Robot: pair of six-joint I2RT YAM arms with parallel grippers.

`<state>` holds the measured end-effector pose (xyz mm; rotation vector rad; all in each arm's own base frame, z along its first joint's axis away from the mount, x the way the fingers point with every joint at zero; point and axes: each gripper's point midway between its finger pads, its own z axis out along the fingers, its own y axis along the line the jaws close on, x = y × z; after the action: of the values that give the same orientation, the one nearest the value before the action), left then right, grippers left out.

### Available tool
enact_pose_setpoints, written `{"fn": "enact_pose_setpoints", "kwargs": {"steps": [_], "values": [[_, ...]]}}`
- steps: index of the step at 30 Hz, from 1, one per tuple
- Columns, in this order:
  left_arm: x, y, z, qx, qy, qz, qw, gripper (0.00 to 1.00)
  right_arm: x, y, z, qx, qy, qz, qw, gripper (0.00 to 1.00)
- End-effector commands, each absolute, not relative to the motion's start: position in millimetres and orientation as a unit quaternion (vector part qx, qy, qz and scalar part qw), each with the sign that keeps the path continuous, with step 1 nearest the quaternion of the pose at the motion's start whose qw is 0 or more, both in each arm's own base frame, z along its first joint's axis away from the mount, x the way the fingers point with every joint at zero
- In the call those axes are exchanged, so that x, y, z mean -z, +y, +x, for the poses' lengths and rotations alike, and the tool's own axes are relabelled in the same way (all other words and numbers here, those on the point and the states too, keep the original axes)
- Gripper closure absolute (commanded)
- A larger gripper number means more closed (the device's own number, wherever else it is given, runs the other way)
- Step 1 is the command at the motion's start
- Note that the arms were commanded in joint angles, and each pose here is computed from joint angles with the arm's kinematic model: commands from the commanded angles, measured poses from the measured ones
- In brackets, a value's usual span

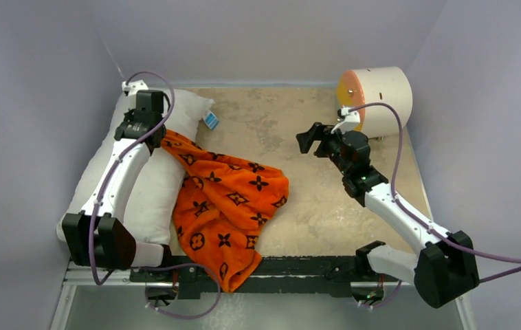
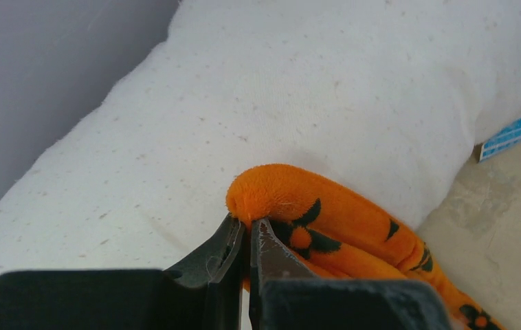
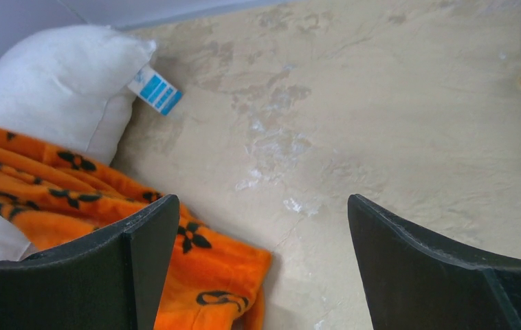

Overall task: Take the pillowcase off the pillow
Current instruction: Fold the pillowcase at the center of the board.

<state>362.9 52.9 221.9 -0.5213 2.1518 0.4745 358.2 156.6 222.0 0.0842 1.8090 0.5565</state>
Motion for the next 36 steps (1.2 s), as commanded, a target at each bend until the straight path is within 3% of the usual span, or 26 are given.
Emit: {"fn": "enact_pose_setpoints", "kwargs": {"steps": [1, 5, 10, 19, 20, 21, 23, 24, 31, 36], "values": [[-281, 72, 364, -0.186, 0.796, -0.278, 0.505, 1.00, -216, 181, 356, -0.248, 0.772, -0.004, 0.585, 0.08], [-283, 65, 367, -0.164, 0.801, -0.269, 0.509, 1.00, -205, 225, 347, -0.296, 0.775, -0.097, 0.550, 0.09], [-289, 68, 362, -0.171, 0.799, -0.267, 0.511, 1.00, -162, 286, 316, -0.375, 0.795, -0.193, 0.437, 0.11], [-281, 61, 364, -0.155, 0.812, -0.257, 0.500, 1.00, -97, 319, 244, -0.419, 0.824, -0.230, 0.306, 0.15], [-279, 59, 365, -0.150, 0.813, -0.257, 0.500, 1.00, -95, 320, 241, -0.421, 0.824, -0.232, 0.301, 0.22], [-278, 57, 367, -0.144, 0.814, -0.257, 0.501, 1.00, -97, 321, 241, -0.423, 0.822, -0.233, 0.301, 0.38], [-280, 50, 375, -0.123, 0.813, -0.255, 0.508, 1.00, -106, 322, 247, -0.418, 0.820, -0.237, 0.313, 0.89], [-280, 46, 381, -0.110, 0.813, -0.253, 0.513, 1.00, -114, 323, 251, -0.413, 0.817, -0.241, 0.321, 1.00], [-334, 5, 437, 0.013, 0.792, -0.229, 0.566, 1.00, -223, 300, 313, -0.319, 0.791, -0.218, 0.474, 1.00], [-370, 8, 433, 0.018, 0.768, -0.234, 0.596, 1.00, -284, 278, 318, -0.279, 0.765, -0.193, 0.548, 1.00]]}}
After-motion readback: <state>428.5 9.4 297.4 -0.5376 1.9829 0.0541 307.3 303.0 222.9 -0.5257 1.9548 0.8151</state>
